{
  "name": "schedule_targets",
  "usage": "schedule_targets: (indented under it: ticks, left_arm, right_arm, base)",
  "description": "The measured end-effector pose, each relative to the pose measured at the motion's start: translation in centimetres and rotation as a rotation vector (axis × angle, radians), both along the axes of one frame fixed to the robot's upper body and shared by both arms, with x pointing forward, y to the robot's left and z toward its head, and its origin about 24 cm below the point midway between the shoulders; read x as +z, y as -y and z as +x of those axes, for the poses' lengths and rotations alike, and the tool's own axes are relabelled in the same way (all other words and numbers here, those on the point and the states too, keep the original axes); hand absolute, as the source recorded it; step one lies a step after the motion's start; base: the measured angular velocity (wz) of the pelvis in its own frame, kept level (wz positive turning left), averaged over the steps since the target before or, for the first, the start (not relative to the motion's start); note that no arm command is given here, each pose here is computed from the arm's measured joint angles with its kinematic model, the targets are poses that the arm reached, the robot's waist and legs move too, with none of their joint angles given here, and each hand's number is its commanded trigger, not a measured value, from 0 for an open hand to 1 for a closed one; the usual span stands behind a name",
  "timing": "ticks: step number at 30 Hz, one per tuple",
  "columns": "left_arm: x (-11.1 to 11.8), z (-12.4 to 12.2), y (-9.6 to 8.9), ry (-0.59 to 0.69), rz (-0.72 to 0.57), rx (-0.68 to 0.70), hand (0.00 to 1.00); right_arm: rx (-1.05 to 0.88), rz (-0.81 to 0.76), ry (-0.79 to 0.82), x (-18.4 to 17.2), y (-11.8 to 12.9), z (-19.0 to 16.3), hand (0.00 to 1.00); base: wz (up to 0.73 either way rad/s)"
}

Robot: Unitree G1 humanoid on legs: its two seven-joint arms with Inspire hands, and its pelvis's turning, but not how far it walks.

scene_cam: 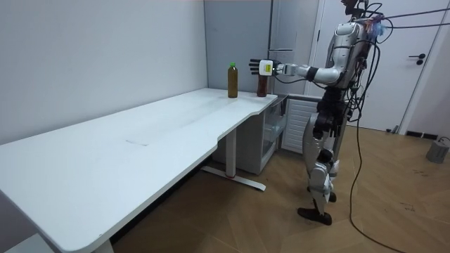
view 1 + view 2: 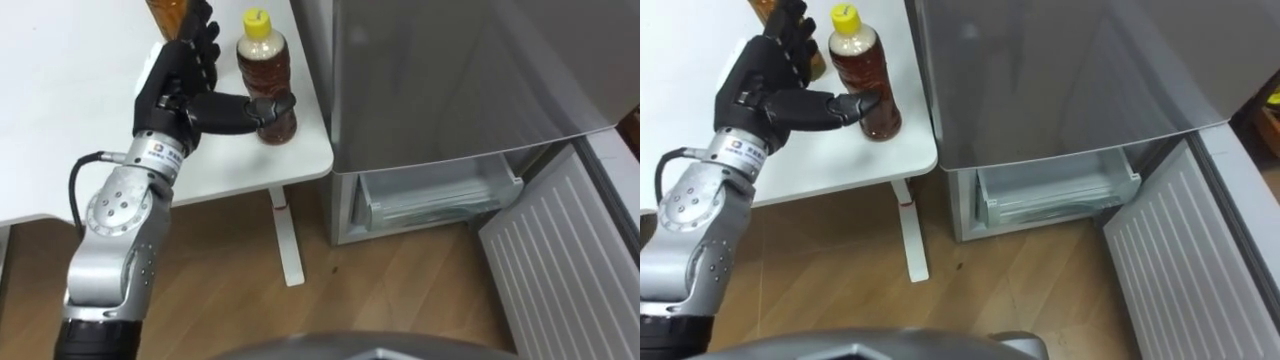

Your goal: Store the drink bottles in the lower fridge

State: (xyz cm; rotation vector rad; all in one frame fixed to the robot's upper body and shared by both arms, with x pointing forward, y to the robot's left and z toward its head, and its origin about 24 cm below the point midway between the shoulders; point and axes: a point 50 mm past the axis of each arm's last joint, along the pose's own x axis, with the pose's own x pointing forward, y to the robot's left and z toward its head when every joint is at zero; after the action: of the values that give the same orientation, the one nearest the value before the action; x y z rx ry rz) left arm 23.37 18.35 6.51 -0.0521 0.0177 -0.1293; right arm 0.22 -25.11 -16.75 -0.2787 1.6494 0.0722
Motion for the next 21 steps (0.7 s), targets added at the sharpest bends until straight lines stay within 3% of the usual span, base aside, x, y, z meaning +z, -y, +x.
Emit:
schedule_targets:
  ticks: [21]
  left_arm:
    - [-1.4,1.3,-0.6,-0.065,-0.027,0.043,0.00]
  right_arm:
    - [-0.003,0.032,-0.056,-0.2,-0.7,-0.9,0.00]
  base:
    - [-0.06]
